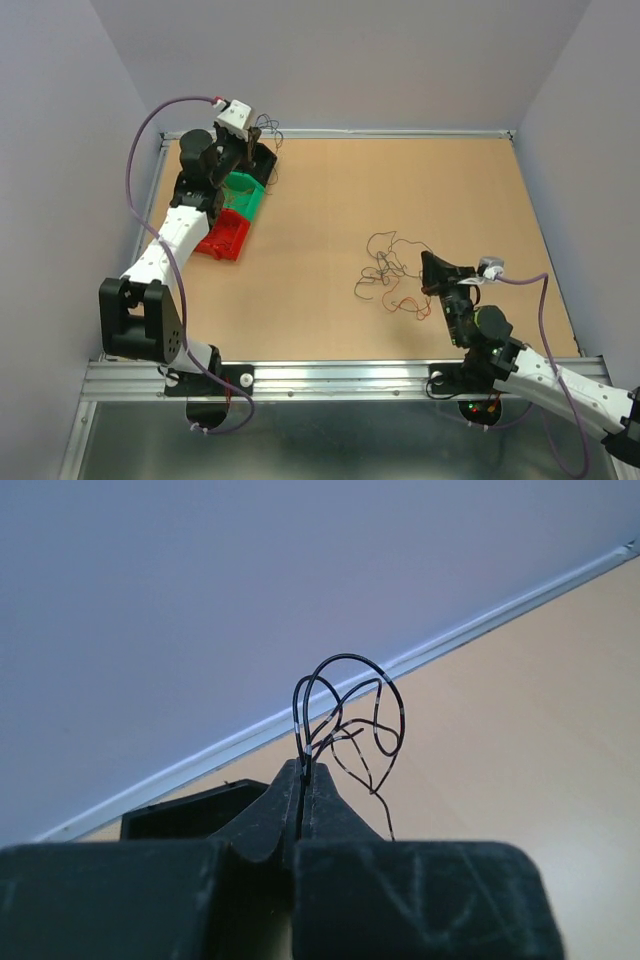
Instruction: Untangle the cables
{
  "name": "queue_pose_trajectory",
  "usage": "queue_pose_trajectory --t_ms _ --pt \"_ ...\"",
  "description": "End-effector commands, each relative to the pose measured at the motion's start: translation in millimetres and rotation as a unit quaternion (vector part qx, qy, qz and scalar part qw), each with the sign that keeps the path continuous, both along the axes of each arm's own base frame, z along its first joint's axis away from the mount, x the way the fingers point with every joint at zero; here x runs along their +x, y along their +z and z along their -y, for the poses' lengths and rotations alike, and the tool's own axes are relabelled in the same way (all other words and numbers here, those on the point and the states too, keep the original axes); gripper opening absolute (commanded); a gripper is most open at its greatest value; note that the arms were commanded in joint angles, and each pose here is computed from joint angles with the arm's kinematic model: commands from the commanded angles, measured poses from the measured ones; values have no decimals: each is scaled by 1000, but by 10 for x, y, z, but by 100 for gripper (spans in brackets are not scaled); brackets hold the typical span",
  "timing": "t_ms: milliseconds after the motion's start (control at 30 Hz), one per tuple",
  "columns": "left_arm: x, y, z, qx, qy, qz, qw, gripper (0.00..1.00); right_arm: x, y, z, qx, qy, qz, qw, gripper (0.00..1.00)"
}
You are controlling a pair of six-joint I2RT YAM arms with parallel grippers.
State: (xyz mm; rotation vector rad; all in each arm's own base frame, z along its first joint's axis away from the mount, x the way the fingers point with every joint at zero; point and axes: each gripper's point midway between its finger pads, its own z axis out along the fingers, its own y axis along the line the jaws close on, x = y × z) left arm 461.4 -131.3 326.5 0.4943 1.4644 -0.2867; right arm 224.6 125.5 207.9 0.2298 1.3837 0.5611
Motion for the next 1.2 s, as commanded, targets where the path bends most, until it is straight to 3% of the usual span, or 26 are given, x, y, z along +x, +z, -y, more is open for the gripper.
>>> queue_pose_trajectory --t_ms 0,133,267,567,733,967,1167 --pt "254 340 -305 10 54 39 998 0 -55 -115 -171 -10 48 14 999 0" --pt "393 379 -475 22 47 32 998 0 -108 -92 -345 -22 94 26 995 0" --pt "216 363 -602 33 37 21 999 0 -78 -253 -406 -60 99 9 993 0" --pt "-581 374 -591 62 21 -3 998 0 -157 -146 -789 -87 183 32 979 1" --pt "-1001 373 -589 77 16 26 997 0 -134 -251 -918 -120 200 32 972 1" --pt "-1132 -306 -771 102 62 2 993 0 -143 -233 -1024 -124 218 41 967 1" --pt "-889 -842 -1150 122 136 -42 982 0 -226 -148 -1121 -115 250 57 960 0"
